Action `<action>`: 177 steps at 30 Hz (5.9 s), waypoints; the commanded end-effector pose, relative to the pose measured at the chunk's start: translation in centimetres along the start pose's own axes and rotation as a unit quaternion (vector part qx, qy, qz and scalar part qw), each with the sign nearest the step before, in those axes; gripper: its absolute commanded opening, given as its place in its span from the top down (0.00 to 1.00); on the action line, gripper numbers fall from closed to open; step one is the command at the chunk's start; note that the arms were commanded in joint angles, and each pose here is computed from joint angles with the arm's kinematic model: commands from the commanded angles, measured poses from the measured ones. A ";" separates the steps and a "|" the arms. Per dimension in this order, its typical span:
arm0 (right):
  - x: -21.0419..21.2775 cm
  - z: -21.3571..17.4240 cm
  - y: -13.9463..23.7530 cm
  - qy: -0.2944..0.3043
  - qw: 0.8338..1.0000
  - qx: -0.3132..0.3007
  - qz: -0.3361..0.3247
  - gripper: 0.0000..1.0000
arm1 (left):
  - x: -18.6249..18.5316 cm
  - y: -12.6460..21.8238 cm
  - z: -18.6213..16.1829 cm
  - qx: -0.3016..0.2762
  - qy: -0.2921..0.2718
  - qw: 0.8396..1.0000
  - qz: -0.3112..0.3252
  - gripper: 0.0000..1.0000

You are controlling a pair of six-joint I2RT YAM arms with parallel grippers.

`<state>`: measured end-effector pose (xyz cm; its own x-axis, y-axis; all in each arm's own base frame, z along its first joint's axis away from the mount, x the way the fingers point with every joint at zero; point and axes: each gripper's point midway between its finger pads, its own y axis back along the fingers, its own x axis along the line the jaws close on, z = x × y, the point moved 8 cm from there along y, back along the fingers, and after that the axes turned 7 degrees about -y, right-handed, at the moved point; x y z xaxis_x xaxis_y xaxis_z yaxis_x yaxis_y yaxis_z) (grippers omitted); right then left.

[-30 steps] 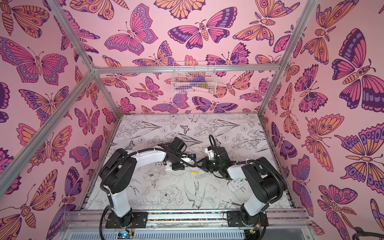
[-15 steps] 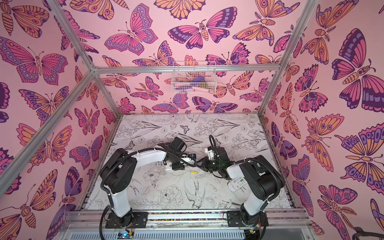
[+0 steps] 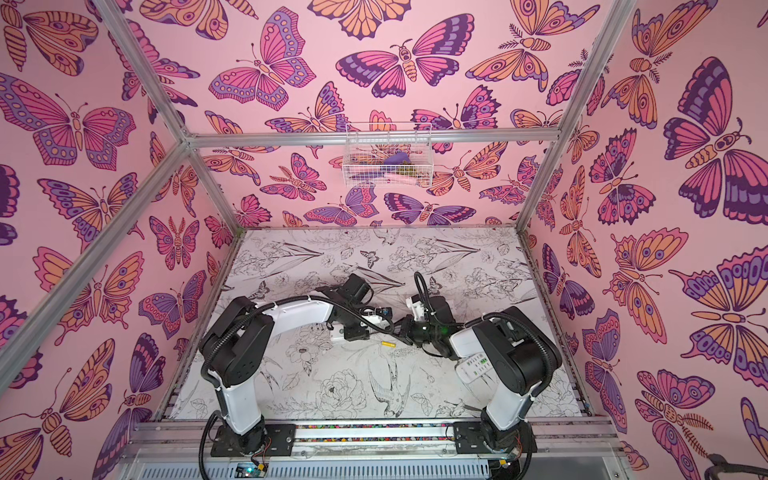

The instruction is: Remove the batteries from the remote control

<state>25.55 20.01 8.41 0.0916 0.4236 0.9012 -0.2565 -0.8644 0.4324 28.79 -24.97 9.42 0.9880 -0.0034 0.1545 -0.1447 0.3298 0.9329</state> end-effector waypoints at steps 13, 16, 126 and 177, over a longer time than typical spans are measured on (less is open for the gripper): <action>-0.1 0.2 -0.4 -0.005 1.000 0.000 -0.003 1.00 | -1.8 -2.0 -1.9 0.052 0.009 0.997 -0.050 0.52; -0.1 0.1 -0.4 -0.004 1.000 0.000 -0.004 1.00 | -1.8 -2.0 -1.8 0.051 0.008 0.997 -0.051 0.52; -0.7 19.1 11.5 0.017 0.951 -0.154 -0.268 1.00 | 3.5 12.0 -4.9 -0.122 0.212 0.965 0.094 0.09; 1.3 7.1 12.3 0.040 0.965 -0.240 -0.098 1.00 | -0.8 3.4 -5.5 -0.045 0.110 0.993 -0.025 0.08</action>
<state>28.46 7.91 14.20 0.1496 0.6399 0.7538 -0.5849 -0.5574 0.5893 27.44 -18.35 11.00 0.9808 0.1941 0.0214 -0.1046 0.4296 0.8969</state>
